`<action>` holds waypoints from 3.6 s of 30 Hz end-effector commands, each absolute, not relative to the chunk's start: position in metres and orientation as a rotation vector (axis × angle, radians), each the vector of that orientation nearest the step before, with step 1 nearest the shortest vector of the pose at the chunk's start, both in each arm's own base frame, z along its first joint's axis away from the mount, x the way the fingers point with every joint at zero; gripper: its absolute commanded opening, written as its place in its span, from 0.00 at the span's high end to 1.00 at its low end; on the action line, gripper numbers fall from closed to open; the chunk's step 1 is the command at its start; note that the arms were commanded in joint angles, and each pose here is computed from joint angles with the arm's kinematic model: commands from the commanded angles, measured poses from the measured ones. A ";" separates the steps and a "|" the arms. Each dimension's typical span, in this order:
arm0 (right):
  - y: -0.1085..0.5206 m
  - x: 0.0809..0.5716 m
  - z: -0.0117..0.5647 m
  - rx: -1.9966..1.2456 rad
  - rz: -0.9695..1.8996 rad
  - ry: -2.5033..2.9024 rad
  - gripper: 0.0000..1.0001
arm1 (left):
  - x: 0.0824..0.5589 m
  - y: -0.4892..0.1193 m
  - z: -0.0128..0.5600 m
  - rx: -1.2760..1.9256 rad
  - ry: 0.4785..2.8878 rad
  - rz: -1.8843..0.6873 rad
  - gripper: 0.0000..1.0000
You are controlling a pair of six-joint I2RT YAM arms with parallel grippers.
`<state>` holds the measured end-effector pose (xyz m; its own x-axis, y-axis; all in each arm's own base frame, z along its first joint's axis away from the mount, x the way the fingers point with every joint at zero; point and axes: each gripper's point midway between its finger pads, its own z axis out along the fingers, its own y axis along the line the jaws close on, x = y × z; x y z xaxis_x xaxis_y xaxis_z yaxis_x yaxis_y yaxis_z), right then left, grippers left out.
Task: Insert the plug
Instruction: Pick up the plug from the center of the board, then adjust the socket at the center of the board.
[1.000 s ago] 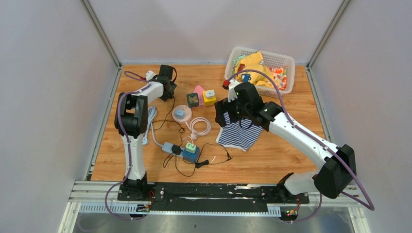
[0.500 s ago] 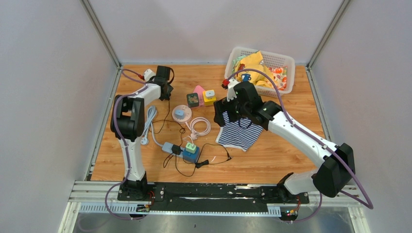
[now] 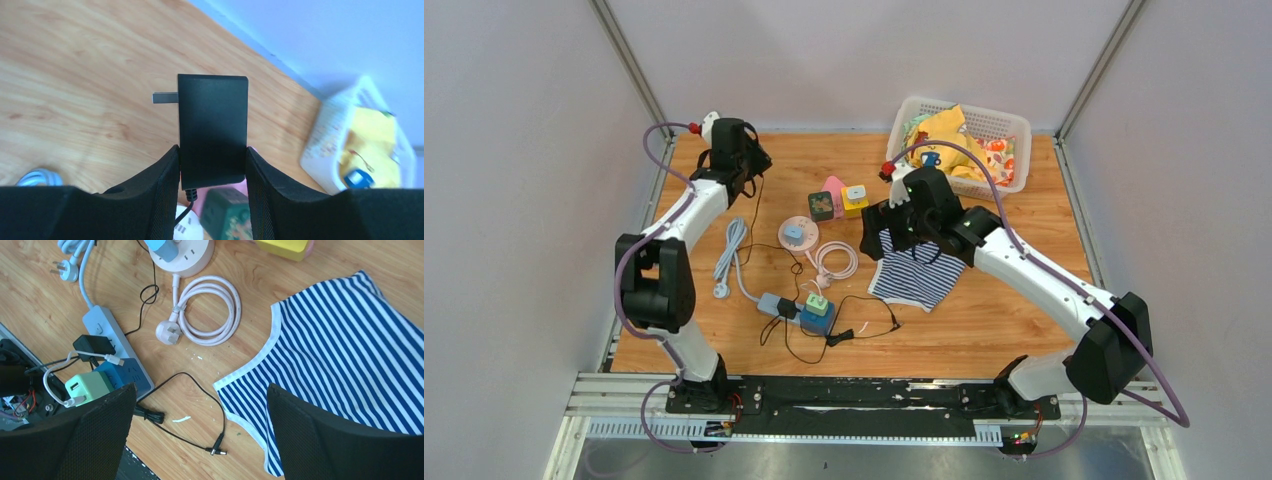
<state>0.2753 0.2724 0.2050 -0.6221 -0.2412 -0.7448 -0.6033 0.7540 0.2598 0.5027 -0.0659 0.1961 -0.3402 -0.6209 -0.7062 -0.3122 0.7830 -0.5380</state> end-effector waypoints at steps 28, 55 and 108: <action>0.373 0.332 0.339 -0.048 1.312 1.840 0.36 | 0.339 -0.194 0.286 0.234 1.789 -0.938 1.00; 0.410 0.334 0.298 0.015 1.342 1.950 0.96 | 0.321 -0.199 0.305 0.204 1.735 -0.995 0.97; 0.220 0.277 0.271 -1.055 0.446 2.066 1.00 | 0.361 -0.117 0.106 -0.223 2.211 -0.378 0.31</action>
<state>0.3010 0.2193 0.2627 -0.3258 -0.5738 -0.7514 -0.7981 0.5930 -0.1068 0.3563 -0.1226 0.1159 -0.6356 -0.2784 -0.7201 0.0206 0.9263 -0.3763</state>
